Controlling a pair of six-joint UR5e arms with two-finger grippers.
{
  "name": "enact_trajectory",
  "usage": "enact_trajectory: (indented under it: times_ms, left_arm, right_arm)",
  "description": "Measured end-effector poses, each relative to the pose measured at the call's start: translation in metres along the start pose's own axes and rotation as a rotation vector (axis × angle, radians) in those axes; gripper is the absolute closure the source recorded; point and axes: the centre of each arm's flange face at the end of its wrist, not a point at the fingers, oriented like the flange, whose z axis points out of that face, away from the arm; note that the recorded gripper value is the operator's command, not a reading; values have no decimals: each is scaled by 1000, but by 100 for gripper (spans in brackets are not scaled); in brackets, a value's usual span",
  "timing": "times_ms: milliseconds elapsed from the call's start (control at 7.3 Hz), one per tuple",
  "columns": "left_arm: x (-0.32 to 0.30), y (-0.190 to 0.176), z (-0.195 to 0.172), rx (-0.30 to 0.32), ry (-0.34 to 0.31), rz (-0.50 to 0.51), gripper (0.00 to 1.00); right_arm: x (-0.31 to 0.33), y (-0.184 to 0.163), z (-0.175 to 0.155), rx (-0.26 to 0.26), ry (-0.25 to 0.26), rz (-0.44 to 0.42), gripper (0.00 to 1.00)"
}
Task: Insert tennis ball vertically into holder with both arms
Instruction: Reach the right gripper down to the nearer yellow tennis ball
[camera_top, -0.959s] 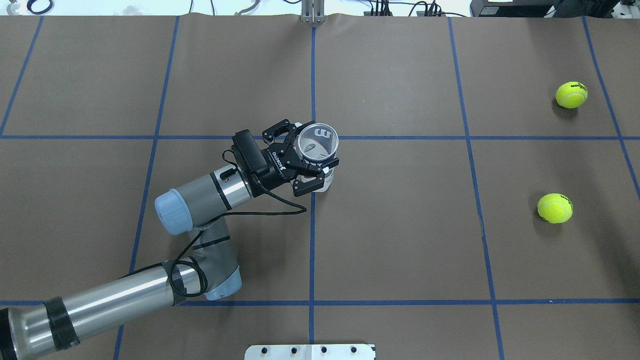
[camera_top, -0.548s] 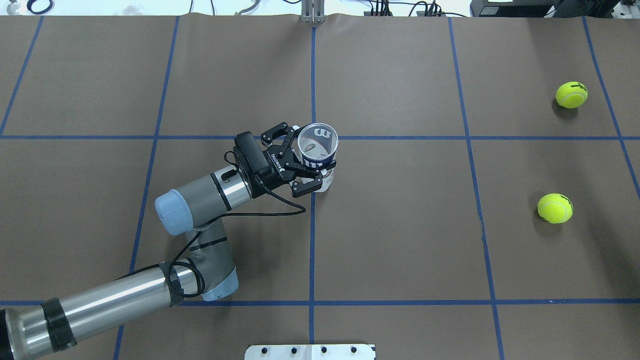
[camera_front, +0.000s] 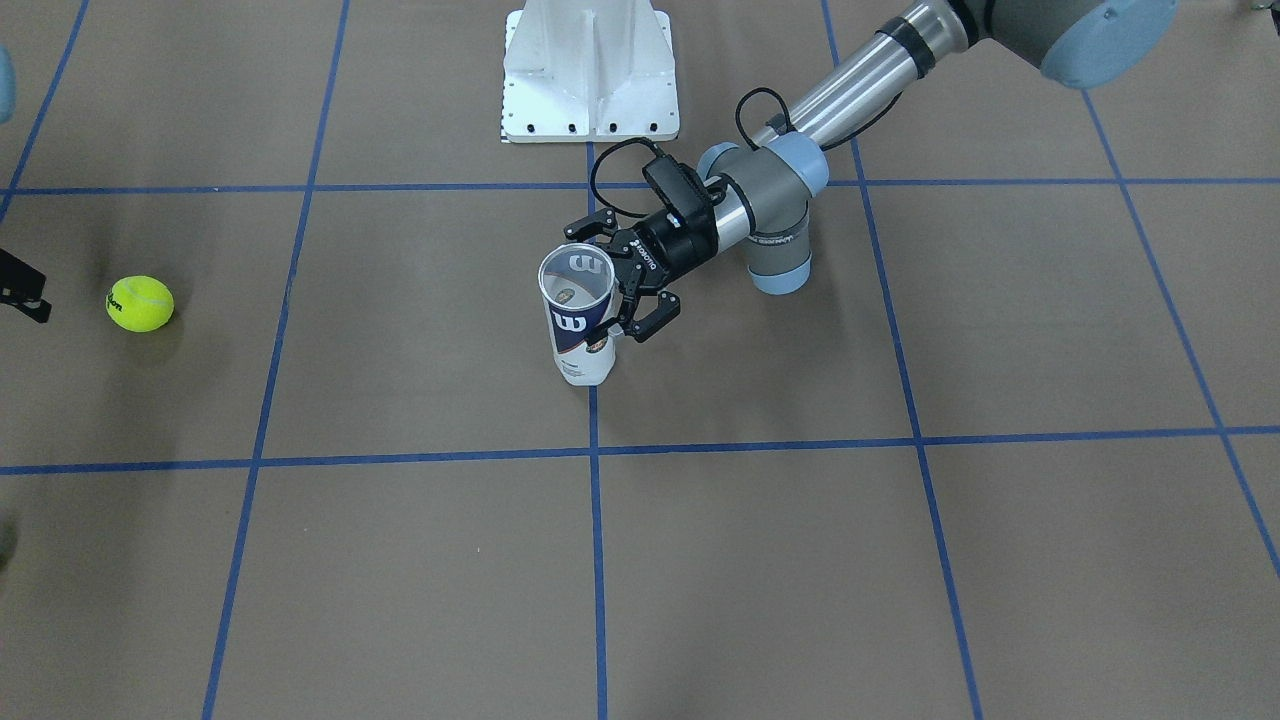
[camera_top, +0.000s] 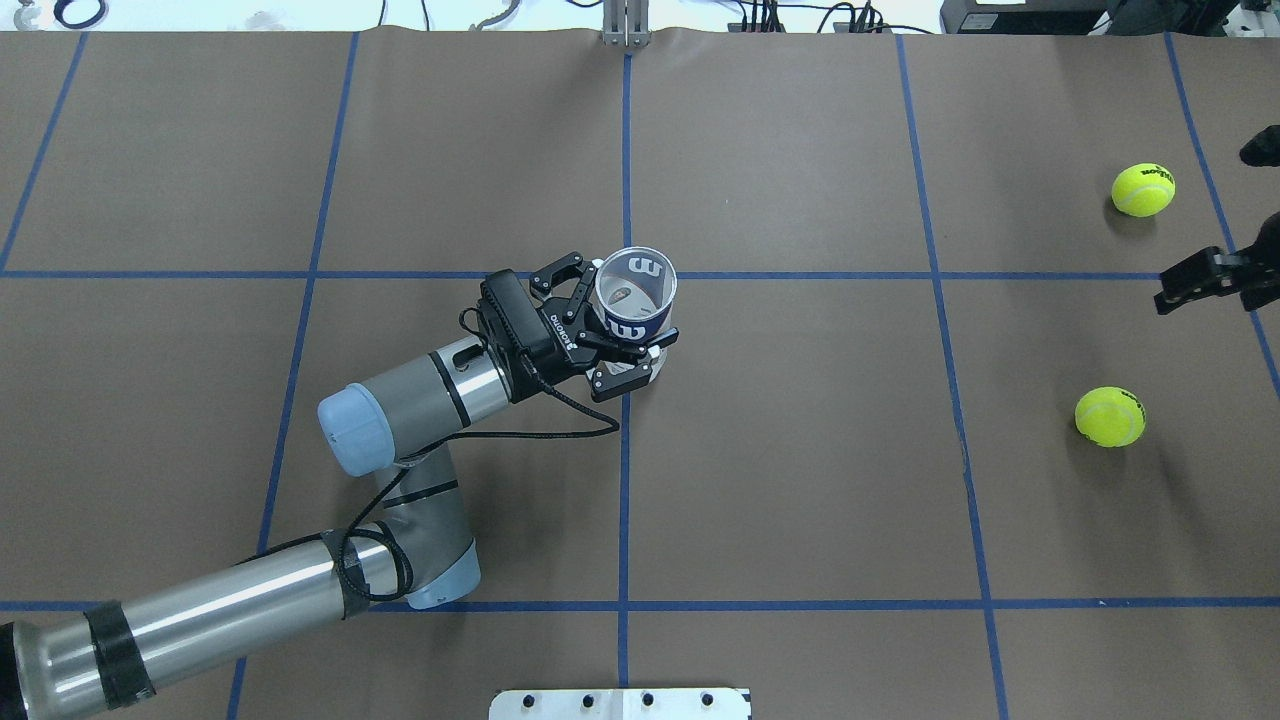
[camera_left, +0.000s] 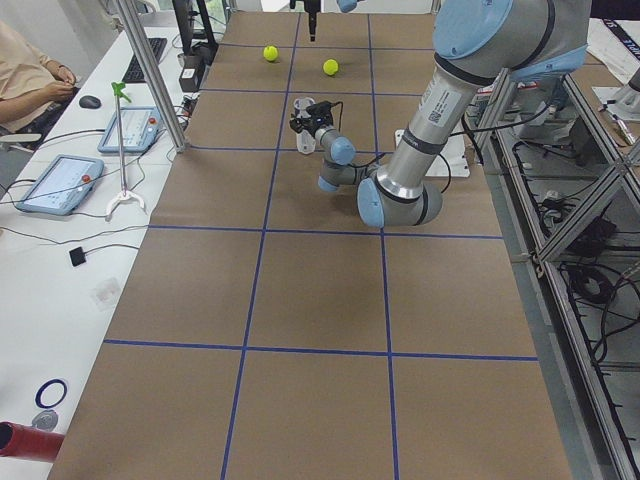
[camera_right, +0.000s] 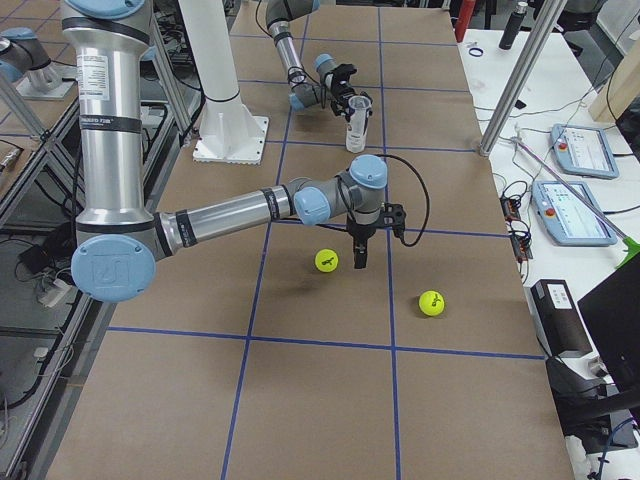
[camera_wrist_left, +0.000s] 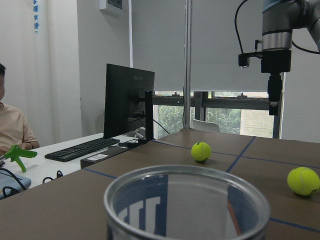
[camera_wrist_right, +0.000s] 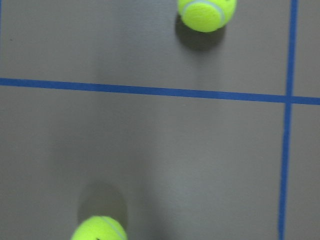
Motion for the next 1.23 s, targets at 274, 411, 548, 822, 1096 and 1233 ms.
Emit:
enact_trajectory:
  times_ms: [274, 411, 548, 822, 1096, 1233]
  left_arm:
    - [1, -3, 1, 6, 2, -1, 1]
    - [2, -4, 1, 7, 2, -1, 1]
    - [2, -4, 2, 7, 3, -2, 1]
    - [2, -5, 2, 6, 2, -1, 1]
    - [3, -5, 3, 5, 2, -2, 1]
    - [3, -5, 3, 4, 3, -2, 1]
  right_arm:
    - [-50, 24, 31, 31, 0, 38, 0]
    - [-62, 41, 38, 35, 1, 44, 0]
    - [-66, 59, 47, 46, 12, 34, 0]
    - [-62, 86, 67, 80, 63, -12, 0]
    - [-57, 100, 85, 108, 137, -63, 1]
    - [-56, 104, 92, 117, 166, -82, 48]
